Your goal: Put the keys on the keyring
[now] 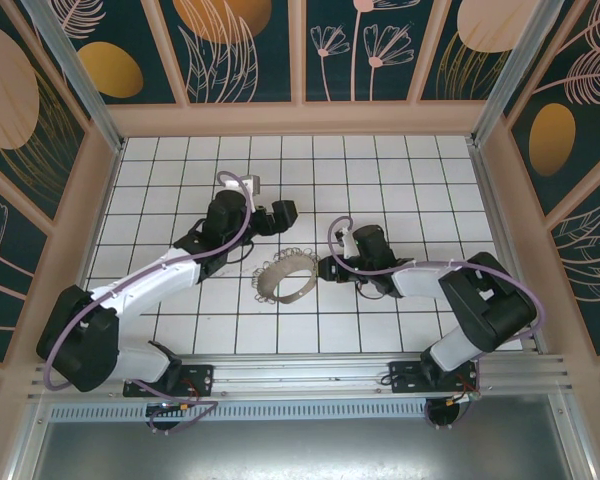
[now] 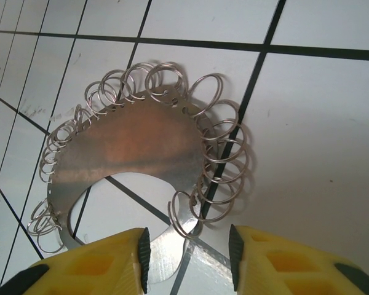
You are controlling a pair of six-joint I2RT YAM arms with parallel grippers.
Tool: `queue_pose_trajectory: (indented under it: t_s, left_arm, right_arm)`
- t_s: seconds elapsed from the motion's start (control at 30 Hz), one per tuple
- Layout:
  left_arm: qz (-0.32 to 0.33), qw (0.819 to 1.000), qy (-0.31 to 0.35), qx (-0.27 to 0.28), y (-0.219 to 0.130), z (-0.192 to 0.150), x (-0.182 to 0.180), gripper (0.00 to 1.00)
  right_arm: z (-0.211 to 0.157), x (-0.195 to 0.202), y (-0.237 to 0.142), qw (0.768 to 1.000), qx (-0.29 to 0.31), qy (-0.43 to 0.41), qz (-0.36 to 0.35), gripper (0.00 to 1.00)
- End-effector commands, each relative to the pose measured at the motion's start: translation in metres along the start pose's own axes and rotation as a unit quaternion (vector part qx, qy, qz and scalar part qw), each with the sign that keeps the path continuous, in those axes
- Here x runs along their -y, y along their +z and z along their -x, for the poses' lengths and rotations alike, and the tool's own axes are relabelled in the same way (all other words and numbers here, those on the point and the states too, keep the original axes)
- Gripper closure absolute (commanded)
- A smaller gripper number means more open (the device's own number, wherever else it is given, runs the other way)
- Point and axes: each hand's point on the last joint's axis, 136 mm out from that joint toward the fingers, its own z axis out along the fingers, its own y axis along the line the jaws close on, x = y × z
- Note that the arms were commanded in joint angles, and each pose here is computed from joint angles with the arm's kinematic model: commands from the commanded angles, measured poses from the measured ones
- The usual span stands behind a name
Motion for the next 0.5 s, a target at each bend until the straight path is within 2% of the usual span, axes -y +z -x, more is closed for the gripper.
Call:
queue_pose_trajectory:
  t_s: [0.0, 0.47]
  left_arm:
    - [-0.023, 1.000, -0.014, 0.015, -0.006, 0.009, 0.007, 0.02]
    - [-0.013, 1.000, -0.012, 0.018, -0.008, 0.007, -0.001, 0.01]
  right_arm:
    - [0.002, -0.006, 0.006, 1.000, -0.006, -0.016, -0.002, 0.64]
    - [-0.004, -0.007, 0.019, 0.999, -0.027, -0.024, -0.007, 0.71]
